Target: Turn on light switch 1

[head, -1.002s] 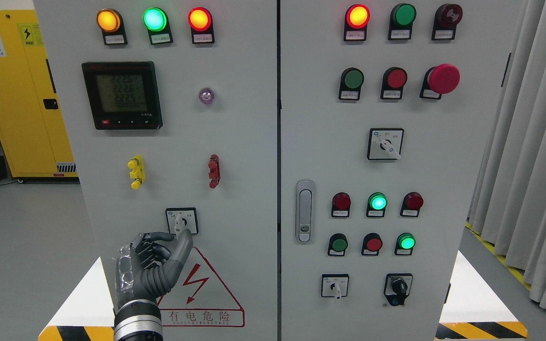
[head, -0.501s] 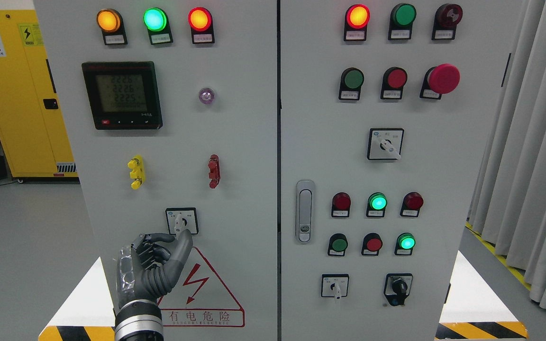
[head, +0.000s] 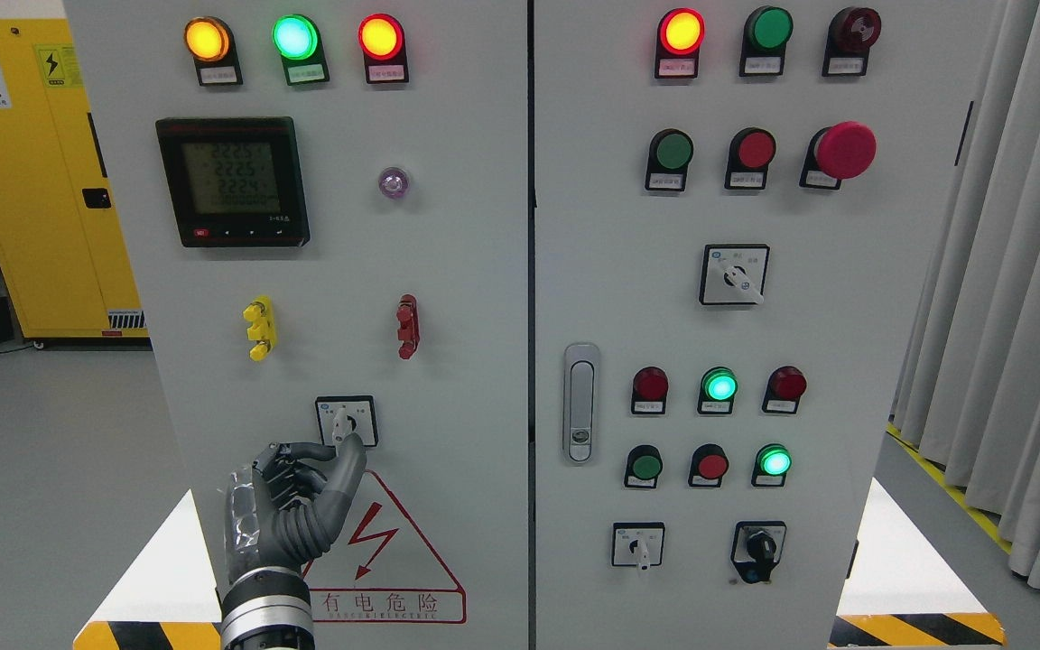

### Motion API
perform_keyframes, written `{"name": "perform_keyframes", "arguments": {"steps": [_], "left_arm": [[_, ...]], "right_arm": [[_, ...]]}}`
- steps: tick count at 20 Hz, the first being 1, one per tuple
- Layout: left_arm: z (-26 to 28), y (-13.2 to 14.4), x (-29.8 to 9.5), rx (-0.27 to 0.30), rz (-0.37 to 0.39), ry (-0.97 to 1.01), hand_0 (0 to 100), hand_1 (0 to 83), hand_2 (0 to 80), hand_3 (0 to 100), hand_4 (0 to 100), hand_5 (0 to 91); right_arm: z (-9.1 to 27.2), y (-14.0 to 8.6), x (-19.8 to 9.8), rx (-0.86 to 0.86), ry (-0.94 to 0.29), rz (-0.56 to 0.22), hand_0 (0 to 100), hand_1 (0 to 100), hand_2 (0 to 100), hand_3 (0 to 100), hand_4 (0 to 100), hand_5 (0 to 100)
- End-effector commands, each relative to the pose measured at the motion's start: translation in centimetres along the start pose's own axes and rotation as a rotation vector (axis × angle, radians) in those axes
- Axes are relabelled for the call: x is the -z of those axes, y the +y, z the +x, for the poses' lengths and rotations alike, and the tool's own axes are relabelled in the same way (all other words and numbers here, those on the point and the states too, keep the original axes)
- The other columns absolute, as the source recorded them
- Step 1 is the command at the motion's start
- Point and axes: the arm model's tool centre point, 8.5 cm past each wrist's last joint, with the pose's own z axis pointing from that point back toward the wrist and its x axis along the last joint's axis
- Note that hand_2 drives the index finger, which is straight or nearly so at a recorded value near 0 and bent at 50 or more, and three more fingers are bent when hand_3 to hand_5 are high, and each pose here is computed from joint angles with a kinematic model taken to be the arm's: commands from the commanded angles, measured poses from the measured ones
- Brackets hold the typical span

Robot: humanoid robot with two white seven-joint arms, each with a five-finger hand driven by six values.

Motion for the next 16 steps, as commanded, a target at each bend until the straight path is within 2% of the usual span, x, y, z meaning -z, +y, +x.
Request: {"name": "perform_keyframes", "arguments": {"steps": [1, 16], "left_arm": [[0.16, -0.27, 0.24, 0.000, -0.004, 0.000, 25, 70.9, 59.6, 90, 89, 86.4], [0.09, -0.59, 0.49, 0.004, -0.011, 0.005, 26, 69.7, 59.7, 91, 89, 86.6]], "right_arm": [[0.00, -0.01, 0.00, 0.000, 0.000, -0.001, 0, 50, 4, 0, 0, 0], [0.00, -0.01, 0.00, 0.000, 0.000, -0.001, 0, 50, 4, 0, 0, 0]]}}
